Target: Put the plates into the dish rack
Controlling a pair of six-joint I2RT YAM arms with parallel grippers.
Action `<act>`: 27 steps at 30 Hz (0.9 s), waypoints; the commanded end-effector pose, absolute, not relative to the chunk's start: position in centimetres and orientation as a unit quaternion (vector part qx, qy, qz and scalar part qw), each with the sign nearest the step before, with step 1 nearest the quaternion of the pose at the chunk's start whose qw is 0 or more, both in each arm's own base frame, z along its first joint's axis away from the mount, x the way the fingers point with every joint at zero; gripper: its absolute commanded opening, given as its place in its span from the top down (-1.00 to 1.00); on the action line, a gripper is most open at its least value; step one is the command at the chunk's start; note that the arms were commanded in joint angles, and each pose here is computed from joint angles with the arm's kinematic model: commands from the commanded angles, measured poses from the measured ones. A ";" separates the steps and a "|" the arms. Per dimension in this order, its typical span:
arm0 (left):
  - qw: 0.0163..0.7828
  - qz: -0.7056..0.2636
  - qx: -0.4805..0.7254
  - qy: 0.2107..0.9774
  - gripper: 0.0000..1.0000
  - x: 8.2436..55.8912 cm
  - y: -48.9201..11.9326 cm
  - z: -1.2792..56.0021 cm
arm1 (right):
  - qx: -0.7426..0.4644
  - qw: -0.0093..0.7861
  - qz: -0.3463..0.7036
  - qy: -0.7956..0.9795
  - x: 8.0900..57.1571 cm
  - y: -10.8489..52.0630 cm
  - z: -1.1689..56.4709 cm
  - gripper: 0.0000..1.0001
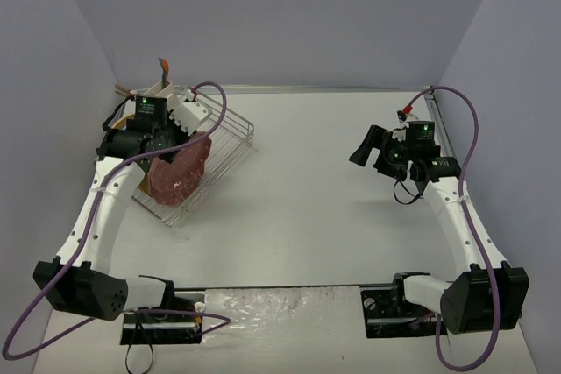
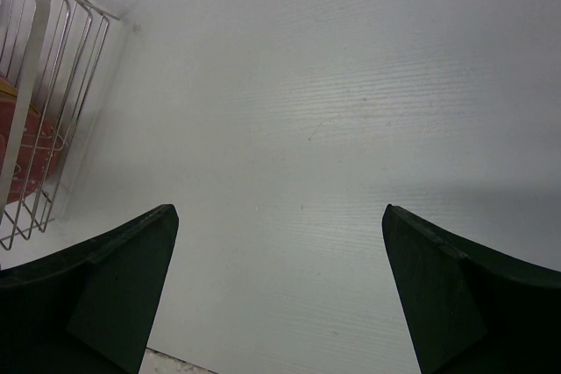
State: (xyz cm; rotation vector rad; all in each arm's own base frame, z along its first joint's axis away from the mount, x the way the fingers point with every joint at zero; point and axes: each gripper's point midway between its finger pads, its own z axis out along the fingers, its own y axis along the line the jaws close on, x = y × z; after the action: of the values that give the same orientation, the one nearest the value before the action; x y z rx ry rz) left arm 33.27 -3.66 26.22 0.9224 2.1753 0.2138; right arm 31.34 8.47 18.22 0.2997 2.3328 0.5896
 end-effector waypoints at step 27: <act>0.420 0.095 0.327 0.841 1.00 35.6 -3.5 26.4 | 0.100 0.379 0.240 0.888 31.6 8.6 19.4 -0.98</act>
State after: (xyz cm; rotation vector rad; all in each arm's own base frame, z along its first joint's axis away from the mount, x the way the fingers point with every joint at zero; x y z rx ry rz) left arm 32.92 -3.34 22.34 0.9231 2.2670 0.2062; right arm 31.04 8.59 17.67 0.2984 2.3411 0.5984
